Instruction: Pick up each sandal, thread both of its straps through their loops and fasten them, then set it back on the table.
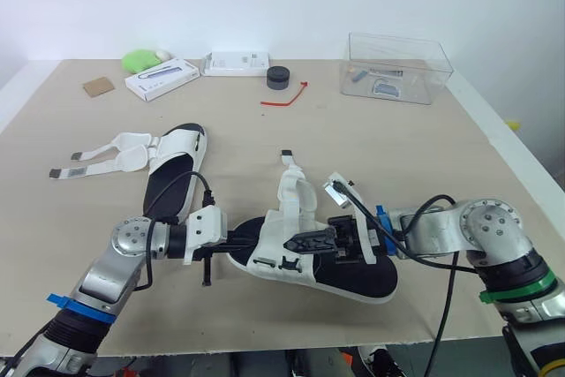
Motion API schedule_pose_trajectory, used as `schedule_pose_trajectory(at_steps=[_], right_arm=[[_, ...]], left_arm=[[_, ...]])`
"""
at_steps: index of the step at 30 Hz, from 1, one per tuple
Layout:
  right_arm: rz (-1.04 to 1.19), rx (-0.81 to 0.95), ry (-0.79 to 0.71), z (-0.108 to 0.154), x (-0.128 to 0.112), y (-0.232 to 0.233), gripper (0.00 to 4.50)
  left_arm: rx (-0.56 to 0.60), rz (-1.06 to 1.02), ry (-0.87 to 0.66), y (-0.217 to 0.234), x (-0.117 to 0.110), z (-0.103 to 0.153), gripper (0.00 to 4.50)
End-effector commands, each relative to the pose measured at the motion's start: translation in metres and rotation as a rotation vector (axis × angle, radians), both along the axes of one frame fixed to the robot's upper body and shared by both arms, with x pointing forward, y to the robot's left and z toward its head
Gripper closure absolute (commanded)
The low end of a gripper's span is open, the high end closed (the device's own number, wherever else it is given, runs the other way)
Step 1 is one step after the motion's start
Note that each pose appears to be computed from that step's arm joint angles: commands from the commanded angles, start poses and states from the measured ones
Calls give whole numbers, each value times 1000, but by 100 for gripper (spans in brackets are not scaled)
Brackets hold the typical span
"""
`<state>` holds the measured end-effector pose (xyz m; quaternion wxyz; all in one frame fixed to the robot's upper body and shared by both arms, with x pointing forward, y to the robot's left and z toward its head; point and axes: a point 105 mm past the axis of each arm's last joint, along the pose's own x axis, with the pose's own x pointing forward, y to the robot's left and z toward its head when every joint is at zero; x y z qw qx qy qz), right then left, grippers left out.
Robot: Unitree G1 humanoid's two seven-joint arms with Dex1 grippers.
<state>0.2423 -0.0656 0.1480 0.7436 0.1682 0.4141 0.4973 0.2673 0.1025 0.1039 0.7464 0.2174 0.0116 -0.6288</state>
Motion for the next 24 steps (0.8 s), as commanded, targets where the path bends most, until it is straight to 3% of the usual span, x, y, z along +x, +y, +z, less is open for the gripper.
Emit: schedule_pose_trajectory(at_steps=[1,24], right_arm=[[45,-7,-30,6,-8,1,444],[52,68,-26,10,-11,8,444]], left_arm=[[45,8,28,2,-2,-12,450],[76,3,24,3,-2,-17,450]])
